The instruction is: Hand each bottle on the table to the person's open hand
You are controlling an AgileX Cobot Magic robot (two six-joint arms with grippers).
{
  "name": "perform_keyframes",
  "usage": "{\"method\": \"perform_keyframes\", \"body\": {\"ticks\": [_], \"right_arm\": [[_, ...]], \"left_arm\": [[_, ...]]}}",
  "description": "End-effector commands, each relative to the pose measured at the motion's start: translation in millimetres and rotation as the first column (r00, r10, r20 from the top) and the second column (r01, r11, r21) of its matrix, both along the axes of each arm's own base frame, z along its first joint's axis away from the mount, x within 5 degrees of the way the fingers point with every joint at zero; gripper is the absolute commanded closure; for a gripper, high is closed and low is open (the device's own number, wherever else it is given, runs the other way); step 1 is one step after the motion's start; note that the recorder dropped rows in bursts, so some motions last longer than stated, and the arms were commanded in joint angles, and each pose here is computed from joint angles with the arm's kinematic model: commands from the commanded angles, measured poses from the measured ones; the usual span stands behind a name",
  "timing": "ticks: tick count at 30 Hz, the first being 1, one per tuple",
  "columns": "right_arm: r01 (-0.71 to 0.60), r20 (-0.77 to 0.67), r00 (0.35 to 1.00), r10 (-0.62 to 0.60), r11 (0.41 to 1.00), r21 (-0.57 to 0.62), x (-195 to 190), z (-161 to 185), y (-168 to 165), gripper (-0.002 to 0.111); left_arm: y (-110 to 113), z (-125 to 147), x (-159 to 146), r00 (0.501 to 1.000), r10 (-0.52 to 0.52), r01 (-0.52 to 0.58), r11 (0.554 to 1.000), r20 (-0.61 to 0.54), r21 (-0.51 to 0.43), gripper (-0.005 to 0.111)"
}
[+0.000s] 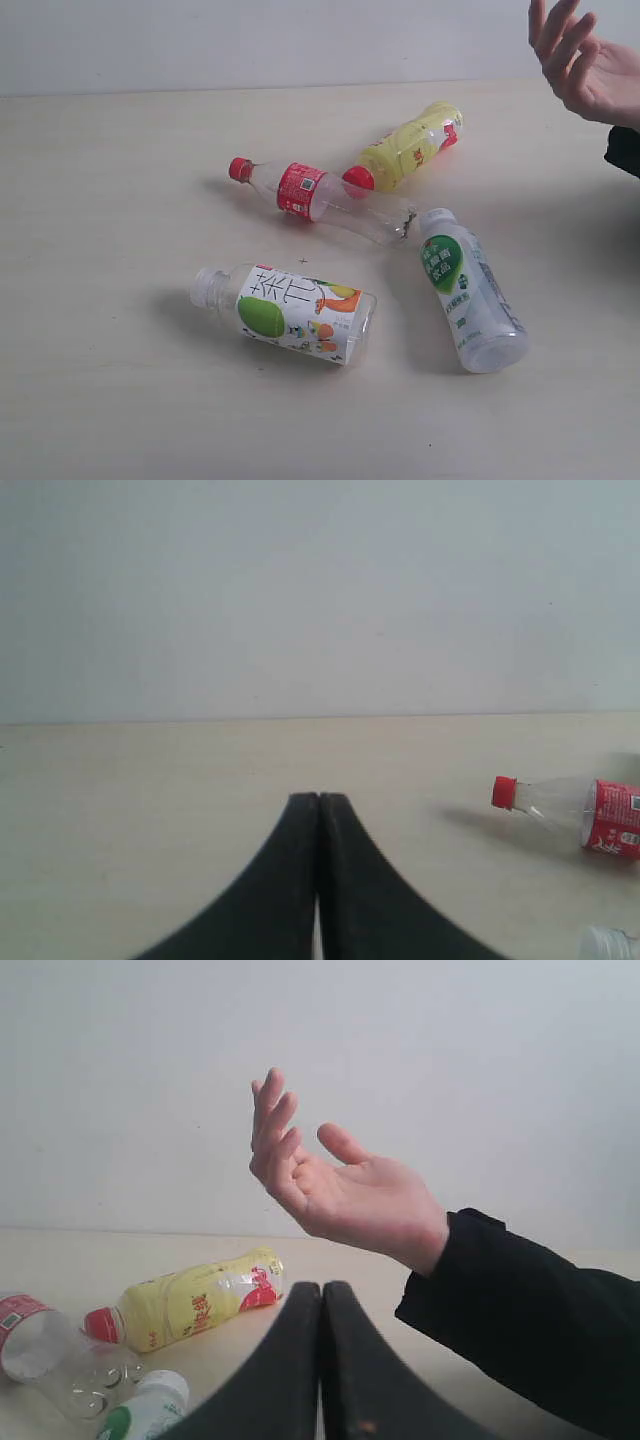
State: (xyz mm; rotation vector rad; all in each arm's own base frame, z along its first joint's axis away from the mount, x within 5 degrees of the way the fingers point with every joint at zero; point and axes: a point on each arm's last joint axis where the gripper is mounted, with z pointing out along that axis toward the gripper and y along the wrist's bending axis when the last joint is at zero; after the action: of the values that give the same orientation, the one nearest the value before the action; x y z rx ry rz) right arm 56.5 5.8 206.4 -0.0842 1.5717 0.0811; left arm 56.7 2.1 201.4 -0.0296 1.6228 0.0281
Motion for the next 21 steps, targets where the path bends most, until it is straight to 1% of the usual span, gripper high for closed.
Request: {"method": "perform_keyframes", "body": {"ticks": [1, 6, 9, 10, 14, 21], "right_arm": [[0.005, 0.011, 1.000, -0.005, 1.000, 0.002, 0, 0, 0, 0.108], [0.005, 0.011, 1.000, -0.005, 1.000, 0.002, 0, 0, 0, 0.108], [0.008, 0.041, 0.999, -0.005, 0.997, -0.073, 0, 2, 0, 0.108], [0.008, 0.056, 0.998, -0.004, 0.997, -0.079, 0, 3, 0, 0.108], [0.006, 0.157, 0.988, 0.004, 0.998, -0.061, -1, 12, 0, 0.108], [0.006, 0.164, 0.986, 0.004, 0.998, -0.061, -1, 13, 0, 0.108]], "left_arm": [[0, 0, 0, 1.000, 0.001, -0.001, 1.000, 0.007, 0.000, 0.107], [0, 0, 0, 1.000, 0.001, -0.001, 1.000, 0.007, 0.000, 0.107], [0, 0, 0, 1.000, 0.001, -0.001, 1.000, 0.007, 0.000, 0.107], [0, 0, 0, 1.000, 0.001, -0.001, 1.000, 0.007, 0.000, 0.107], [0, 0, 0, 1.000, 0.001, -0.001, 1.000, 0.007, 0.000, 0.107], [0, 0, 0, 1.000, 0.001, -0.001, 1.000, 0.007, 0.000, 0.107]]}}
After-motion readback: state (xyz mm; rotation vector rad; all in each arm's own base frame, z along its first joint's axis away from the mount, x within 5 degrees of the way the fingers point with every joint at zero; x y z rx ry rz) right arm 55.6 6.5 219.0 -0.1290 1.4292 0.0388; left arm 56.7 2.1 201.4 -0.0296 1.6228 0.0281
